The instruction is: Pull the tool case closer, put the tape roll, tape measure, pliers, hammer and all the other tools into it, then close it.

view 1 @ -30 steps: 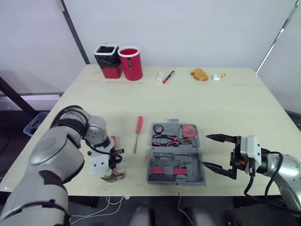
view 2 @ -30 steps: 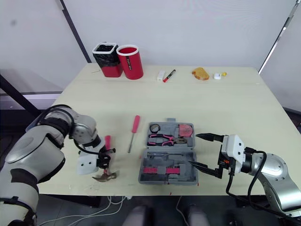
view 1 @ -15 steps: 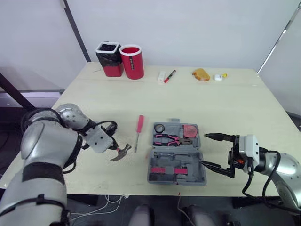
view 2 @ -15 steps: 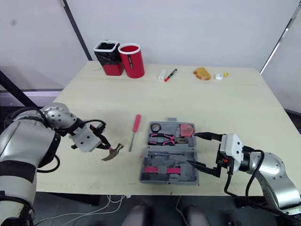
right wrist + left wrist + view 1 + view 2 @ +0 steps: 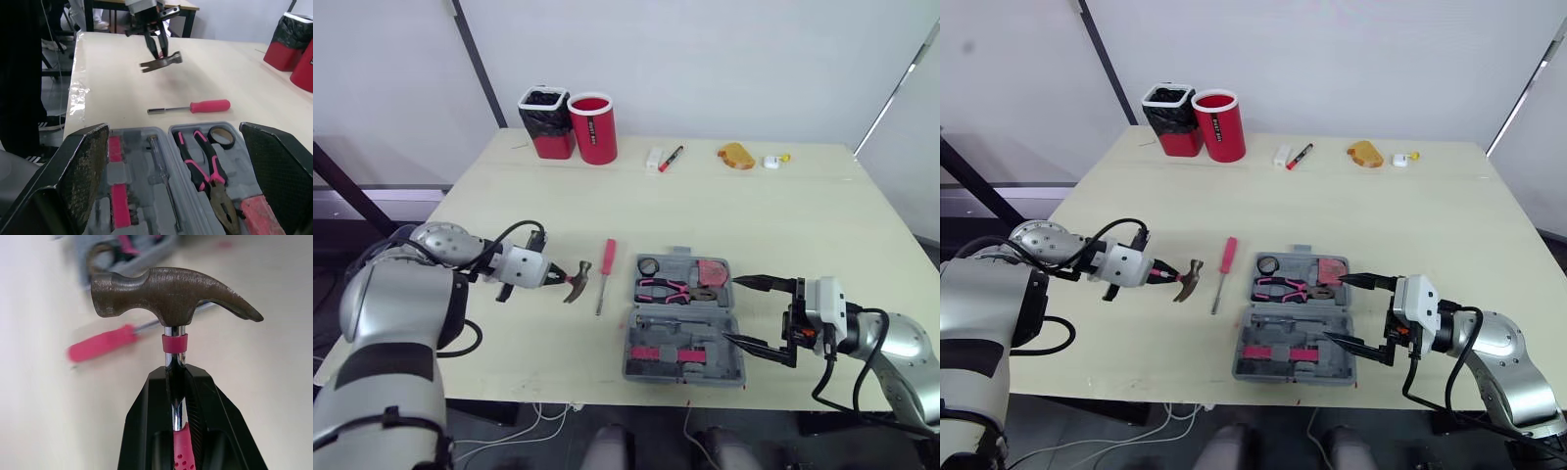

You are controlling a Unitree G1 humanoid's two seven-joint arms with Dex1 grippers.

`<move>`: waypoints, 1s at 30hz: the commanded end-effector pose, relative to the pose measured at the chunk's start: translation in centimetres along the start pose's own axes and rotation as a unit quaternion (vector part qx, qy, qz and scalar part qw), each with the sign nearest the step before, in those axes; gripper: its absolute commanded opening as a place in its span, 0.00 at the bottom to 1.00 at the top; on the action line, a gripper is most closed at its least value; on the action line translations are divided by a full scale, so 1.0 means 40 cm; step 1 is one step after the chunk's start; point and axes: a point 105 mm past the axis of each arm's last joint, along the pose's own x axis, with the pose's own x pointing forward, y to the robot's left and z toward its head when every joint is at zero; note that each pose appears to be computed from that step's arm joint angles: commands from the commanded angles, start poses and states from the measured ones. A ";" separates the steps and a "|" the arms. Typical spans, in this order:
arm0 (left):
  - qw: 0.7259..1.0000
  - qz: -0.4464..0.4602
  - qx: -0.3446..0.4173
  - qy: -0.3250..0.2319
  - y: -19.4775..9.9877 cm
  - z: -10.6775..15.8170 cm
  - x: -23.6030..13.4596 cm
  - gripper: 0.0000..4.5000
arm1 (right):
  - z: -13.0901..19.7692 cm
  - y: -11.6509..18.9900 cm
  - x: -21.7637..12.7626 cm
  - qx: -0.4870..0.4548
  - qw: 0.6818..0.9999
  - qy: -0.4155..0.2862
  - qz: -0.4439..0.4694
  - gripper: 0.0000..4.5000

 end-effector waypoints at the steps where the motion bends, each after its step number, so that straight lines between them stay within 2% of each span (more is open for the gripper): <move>1: 0.997 0.070 0.026 0.016 0.063 -0.004 -0.023 0.01 | 0.017 -0.001 0.001 -0.011 1.000 -0.013 -0.001 1.00; 4: 0.988 0.150 0.005 0.040 0.130 -0.021 -0.038 0.01 | 0.018 -0.002 0.003 -0.012 1.000 -0.014 -0.001 1.00; 10: 0.975 0.162 0.135 0.074 0.162 -0.005 -0.038 0.01 | 0.019 0.002 0.005 -0.011 1.000 -0.015 -0.002 1.00; 15: 0.959 0.237 0.130 0.083 0.205 0.037 -0.044 0.01 | 0.017 0.006 0.006 -0.010 1.000 -0.015 -0.002 1.00; 19: 0.957 0.275 0.067 0.055 0.214 0.067 -0.038 0.01 | 0.017 0.009 0.006 -0.009 1.000 -0.015 -0.004 1.00; 24: 0.953 0.281 -0.113 0.026 0.192 0.050 -0.039 0.01 | 0.018 0.012 0.004 -0.008 1.000 -0.016 -0.005 1.00; 30: 0.907 0.274 -0.320 -0.008 0.149 0.048 -0.041 0.01 | 0.018 0.009 0.004 -0.007 1.000 -0.019 -0.005 1.00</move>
